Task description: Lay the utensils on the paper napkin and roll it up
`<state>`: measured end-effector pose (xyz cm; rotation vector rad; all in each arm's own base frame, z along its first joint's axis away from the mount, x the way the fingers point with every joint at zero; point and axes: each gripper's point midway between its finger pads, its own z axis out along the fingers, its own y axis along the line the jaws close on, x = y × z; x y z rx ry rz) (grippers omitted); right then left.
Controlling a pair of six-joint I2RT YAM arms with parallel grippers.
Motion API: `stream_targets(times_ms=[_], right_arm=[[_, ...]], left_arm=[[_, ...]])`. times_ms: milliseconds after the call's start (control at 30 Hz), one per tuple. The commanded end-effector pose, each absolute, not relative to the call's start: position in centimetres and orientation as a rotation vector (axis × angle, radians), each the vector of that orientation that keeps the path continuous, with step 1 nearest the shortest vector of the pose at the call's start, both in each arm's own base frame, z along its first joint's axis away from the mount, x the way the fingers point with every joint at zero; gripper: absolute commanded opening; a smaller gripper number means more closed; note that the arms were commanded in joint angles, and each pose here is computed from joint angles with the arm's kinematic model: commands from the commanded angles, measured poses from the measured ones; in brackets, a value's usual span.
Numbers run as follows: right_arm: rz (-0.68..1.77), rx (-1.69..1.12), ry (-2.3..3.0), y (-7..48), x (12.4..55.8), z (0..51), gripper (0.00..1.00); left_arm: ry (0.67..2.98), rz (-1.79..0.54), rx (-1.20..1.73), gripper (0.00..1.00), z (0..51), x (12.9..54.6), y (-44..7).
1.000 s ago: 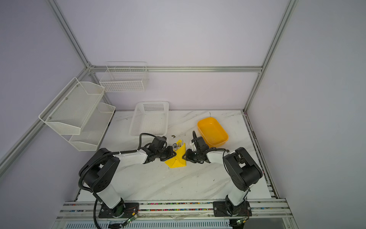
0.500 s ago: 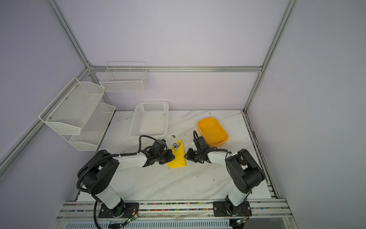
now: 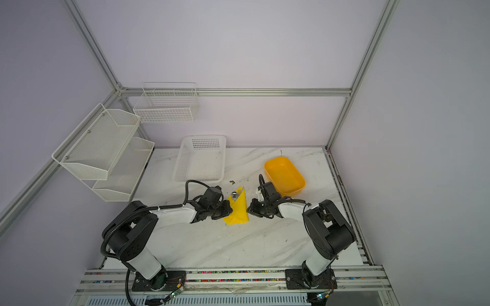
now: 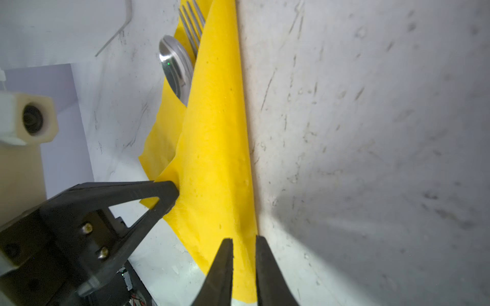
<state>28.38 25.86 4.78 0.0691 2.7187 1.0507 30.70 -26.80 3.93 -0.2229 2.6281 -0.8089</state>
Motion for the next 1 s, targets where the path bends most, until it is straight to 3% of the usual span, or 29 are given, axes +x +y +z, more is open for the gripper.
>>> stream_targets(times_ms=[0,267,767,967], right_arm=[[1.110,0.003,2.708,26.3,27.6,6.0,0.16],[1.205,-0.061,2.740,26.9,25.8,5.2,0.10],[1.180,-0.033,2.834,26.7,24.8,1.7,0.10],[1.213,-0.046,2.780,26.9,25.0,3.7,0.10]], left_arm=[[2.624,-0.772,-0.170,0.00,3.9,30.6,-26.5],[2.647,-0.775,-0.144,0.00,3.2,30.6,-27.0],[2.653,-0.751,-0.139,0.00,3.0,31.0,-27.1],[2.647,-0.745,-0.133,0.00,3.3,31.3,-27.2]])
